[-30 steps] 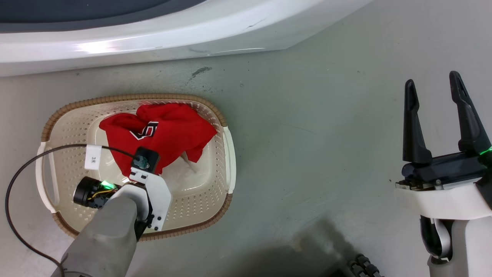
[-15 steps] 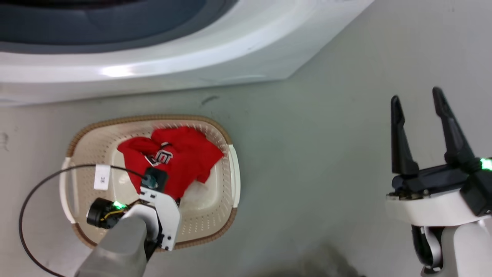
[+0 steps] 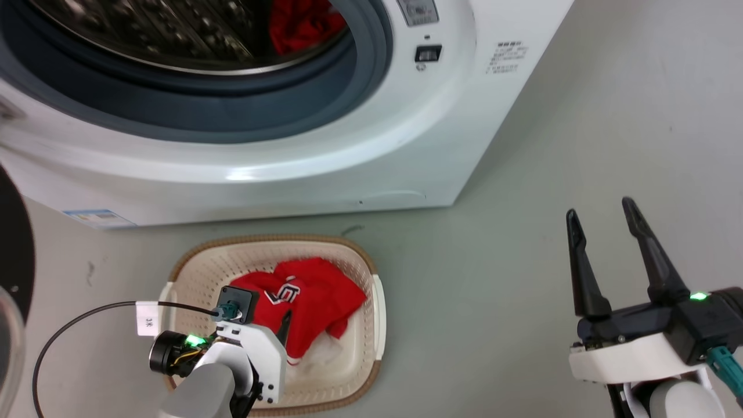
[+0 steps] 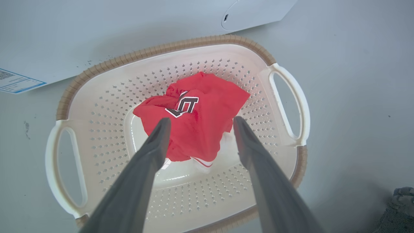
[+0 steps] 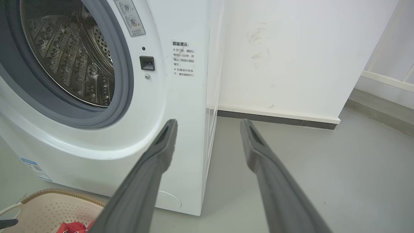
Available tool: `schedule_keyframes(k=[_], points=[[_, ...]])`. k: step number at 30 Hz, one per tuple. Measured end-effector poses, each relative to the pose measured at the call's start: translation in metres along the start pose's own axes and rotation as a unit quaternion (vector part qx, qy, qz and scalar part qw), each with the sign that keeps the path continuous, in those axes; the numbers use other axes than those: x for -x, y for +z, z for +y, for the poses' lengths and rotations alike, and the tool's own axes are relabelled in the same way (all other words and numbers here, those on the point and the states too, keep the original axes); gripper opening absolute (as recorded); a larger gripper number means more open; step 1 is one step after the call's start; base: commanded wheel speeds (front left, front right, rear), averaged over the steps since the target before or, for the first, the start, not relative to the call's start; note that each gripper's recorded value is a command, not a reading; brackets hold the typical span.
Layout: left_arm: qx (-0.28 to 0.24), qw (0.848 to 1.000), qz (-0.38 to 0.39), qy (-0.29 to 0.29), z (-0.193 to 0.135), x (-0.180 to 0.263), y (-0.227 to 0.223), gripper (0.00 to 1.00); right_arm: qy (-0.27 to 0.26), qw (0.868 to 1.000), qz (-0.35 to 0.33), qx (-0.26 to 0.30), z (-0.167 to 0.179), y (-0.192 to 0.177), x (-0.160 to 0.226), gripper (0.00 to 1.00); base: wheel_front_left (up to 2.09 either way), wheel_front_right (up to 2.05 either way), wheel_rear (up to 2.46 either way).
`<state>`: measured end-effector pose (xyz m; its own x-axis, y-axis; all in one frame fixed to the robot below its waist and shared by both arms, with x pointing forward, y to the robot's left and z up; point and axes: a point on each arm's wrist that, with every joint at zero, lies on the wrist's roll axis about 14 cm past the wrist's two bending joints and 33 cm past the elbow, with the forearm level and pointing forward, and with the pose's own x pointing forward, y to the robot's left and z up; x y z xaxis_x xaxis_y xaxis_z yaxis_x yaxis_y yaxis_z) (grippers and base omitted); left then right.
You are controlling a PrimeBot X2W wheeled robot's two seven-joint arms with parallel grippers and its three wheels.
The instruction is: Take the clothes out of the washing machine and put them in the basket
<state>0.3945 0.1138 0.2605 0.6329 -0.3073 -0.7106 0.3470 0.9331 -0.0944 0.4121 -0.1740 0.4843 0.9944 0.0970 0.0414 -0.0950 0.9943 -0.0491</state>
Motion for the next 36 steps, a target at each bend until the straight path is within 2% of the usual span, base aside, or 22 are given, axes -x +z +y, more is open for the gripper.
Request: schedule_keyframes(k=[5, 10, 17, 19, 21, 23, 26, 30, 36], points=[[0.008, 0.995, -0.096, 0.022, 0.006, 0.018, 0.051, 1.00, 0.007, 1.000, -0.017, -0.002, 0.006, 0.015, 0.010, 1.00, 0.00, 0.00, 0.00], [0.005, 0.984, -0.171, 0.041, 0.012, 0.042, 0.085, 1.00, 0.009, 1.000, -0.028, -0.003, 0.009, 0.025, 0.018, 1.00, 0.00, 0.00, 0.00], [0.001, 0.957, -0.284, 0.061, 0.020, 0.072, 0.149, 1.00, 0.007, 0.999, -0.033, -0.003, 0.009, 0.030, 0.025, 1.00, 0.00, 0.00, 0.00], [0.006, 0.941, -0.330, 0.071, 0.027, 0.081, 0.180, 1.00, 0.006, 1.000, -0.030, -0.005, 0.008, 0.028, 0.024, 1.00, 0.00, 0.00, 0.00], [0.006, 0.938, -0.339, 0.071, 0.028, 0.081, 0.188, 1.00, 0.006, 1.000, -0.030, -0.006, 0.008, 0.027, 0.023, 1.00, 0.00, 0.00, 0.00], [-0.001, 0.930, -0.363, 0.065, 0.028, 0.077, 0.215, 1.00, 0.004, 1.000, -0.029, -0.005, 0.006, 0.026, 0.019, 1.00, 0.00, 0.00, 0.00], [-0.010, 0.928, -0.369, 0.060, 0.028, 0.071, 0.229, 1.00, 0.001, 1.000, -0.026, -0.004, 0.003, 0.023, 0.017, 1.00, 0.00, 0.00, 0.00], [-0.033, 0.924, -0.377, 0.054, 0.034, 0.050, 0.274, 1.00, -0.009, 1.000, -0.019, -0.003, -0.005, 0.017, 0.010, 1.00, 0.00, 0.00, 0.00], [-0.051, 0.936, -0.345, 0.042, 0.040, 0.011, 0.309, 1.00, -0.022, 1.000, -0.005, 0.000, -0.015, 0.004, -0.001, 1.00, 0.00, 0.00, 0.00]])
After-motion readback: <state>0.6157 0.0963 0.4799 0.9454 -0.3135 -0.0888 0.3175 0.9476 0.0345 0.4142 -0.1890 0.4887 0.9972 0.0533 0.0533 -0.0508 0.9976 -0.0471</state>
